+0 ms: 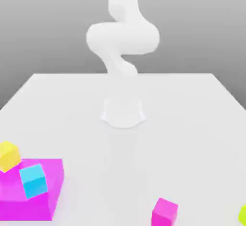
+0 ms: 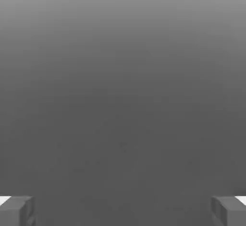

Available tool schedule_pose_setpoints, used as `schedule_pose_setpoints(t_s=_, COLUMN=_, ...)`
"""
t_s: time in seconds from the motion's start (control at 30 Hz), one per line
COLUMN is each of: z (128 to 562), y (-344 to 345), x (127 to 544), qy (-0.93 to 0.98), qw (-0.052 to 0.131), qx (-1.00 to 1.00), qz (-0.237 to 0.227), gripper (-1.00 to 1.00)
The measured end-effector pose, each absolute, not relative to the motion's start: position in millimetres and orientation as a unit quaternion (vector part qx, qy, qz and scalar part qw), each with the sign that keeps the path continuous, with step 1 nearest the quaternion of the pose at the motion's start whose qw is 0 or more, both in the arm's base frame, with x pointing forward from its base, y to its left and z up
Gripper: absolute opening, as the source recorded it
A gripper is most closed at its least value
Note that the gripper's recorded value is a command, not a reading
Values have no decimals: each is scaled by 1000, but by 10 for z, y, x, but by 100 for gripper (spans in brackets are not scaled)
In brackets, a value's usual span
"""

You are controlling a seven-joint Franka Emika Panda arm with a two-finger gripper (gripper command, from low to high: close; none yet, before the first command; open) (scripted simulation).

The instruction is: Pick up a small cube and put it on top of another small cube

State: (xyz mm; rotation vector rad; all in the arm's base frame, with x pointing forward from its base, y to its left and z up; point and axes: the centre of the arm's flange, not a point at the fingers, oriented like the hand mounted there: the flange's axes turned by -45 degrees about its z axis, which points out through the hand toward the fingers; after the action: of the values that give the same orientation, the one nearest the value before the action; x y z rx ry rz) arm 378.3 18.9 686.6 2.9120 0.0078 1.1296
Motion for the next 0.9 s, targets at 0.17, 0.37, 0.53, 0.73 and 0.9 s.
schedule_pose_setpoints(t_s=0.17, z=6284, y=600, x=4368, qy=25, qw=29, qx=952, qz=305, gripper=0)
schedule_pose_setpoints(t_s=0.37, z=5472, y=1114, x=4887, qy=58, qw=44, qx=968, qz=240, gripper=0)
schedule_pose_setpoints(t_s=0.53, z=4715, y=1561, x=5161, qy=88, qw=47, qx=977, qz=187, gripper=0)
schedule_pose_setpoints(t_s=0.73, z=3758, y=2148, x=5267, qy=129, qw=41, qx=983, qz=125, gripper=0)
schedule_pose_setpoints(t_s=0.9, z=2955, y=2560, x=5208, qy=155, qw=29, qx=985, qz=72, gripper=0)
